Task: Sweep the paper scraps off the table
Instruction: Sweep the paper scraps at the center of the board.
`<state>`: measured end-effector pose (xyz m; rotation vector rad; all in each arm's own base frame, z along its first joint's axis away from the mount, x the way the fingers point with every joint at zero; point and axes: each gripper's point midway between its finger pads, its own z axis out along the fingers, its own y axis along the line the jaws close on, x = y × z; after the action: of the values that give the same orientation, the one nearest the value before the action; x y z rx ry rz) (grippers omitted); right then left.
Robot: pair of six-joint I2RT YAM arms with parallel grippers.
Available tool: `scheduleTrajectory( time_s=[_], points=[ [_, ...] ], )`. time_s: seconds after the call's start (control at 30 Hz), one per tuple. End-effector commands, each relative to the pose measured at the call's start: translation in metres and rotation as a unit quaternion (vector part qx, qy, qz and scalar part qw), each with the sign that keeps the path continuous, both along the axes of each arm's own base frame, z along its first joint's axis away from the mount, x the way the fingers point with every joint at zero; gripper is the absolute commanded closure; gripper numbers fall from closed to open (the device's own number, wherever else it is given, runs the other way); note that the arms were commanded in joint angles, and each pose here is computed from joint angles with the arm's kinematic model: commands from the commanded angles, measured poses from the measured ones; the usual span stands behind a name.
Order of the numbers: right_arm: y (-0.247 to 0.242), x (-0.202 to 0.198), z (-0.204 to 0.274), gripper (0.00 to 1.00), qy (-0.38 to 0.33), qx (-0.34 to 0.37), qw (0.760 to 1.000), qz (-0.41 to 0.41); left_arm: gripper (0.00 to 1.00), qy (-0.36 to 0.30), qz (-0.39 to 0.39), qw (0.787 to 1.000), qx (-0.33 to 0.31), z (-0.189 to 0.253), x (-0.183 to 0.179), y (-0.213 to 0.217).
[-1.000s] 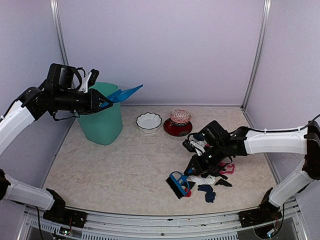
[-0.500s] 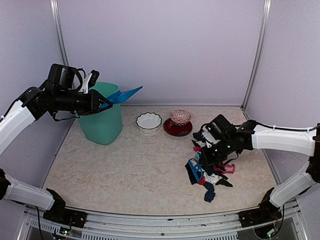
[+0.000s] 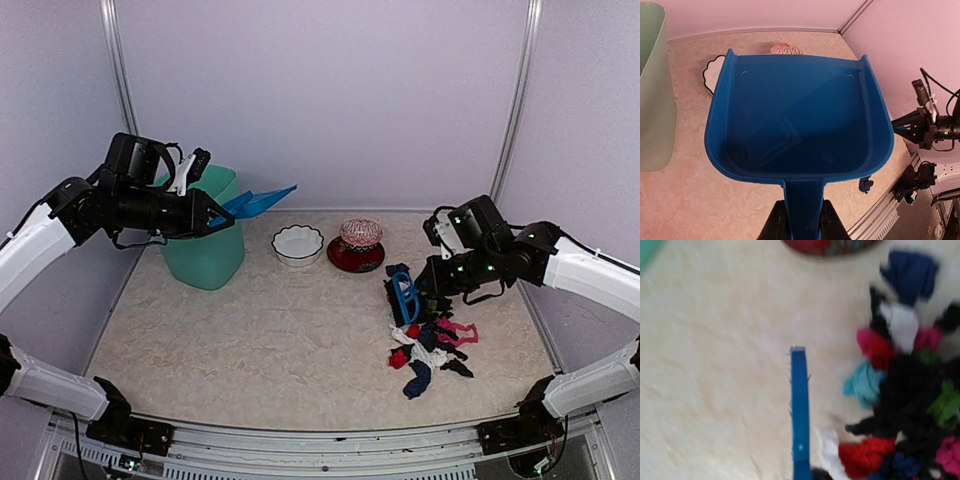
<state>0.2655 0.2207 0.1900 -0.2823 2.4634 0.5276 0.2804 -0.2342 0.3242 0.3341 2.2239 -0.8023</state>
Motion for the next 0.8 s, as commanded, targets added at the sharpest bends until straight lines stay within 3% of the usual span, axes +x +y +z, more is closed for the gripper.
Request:
scheduleTrajectory(
  time_s=[0.0,0.2,0.33,0.47,0.6,0.77],
  points=[
    [-0.015,0.013,0.048,1.00,-0.062,0.021,0.998,-0.024,1.00,0.000,-0.016,1.000,0.019,-0.013,-0.009,-0.010],
    [-0.055,0.045,0.060,1.00,-0.139,-0.062,0.985,-0.077,1.00,-0.012,-0.067,0.997,0.049,-0.026,-0.038,-0.038],
    [-0.065,0.073,0.061,1.00,-0.197,-0.126,0.970,-0.066,1.00,-0.018,-0.098,0.991,0.087,-0.042,-0.058,-0.057],
    [-0.071,0.106,0.062,1.00,-0.287,-0.208,0.935,-0.027,1.00,-0.026,-0.121,0.983,0.133,-0.062,-0.078,-0.070],
    [-0.061,0.132,0.061,1.00,-0.388,-0.255,0.884,0.059,1.00,-0.022,-0.125,0.979,0.157,-0.081,-0.091,-0.074],
    [-0.058,0.165,0.035,1.00,-0.393,-0.296,0.860,0.134,1.00,-0.017,-0.121,0.979,0.161,-0.092,-0.102,-0.076]
  ],
)
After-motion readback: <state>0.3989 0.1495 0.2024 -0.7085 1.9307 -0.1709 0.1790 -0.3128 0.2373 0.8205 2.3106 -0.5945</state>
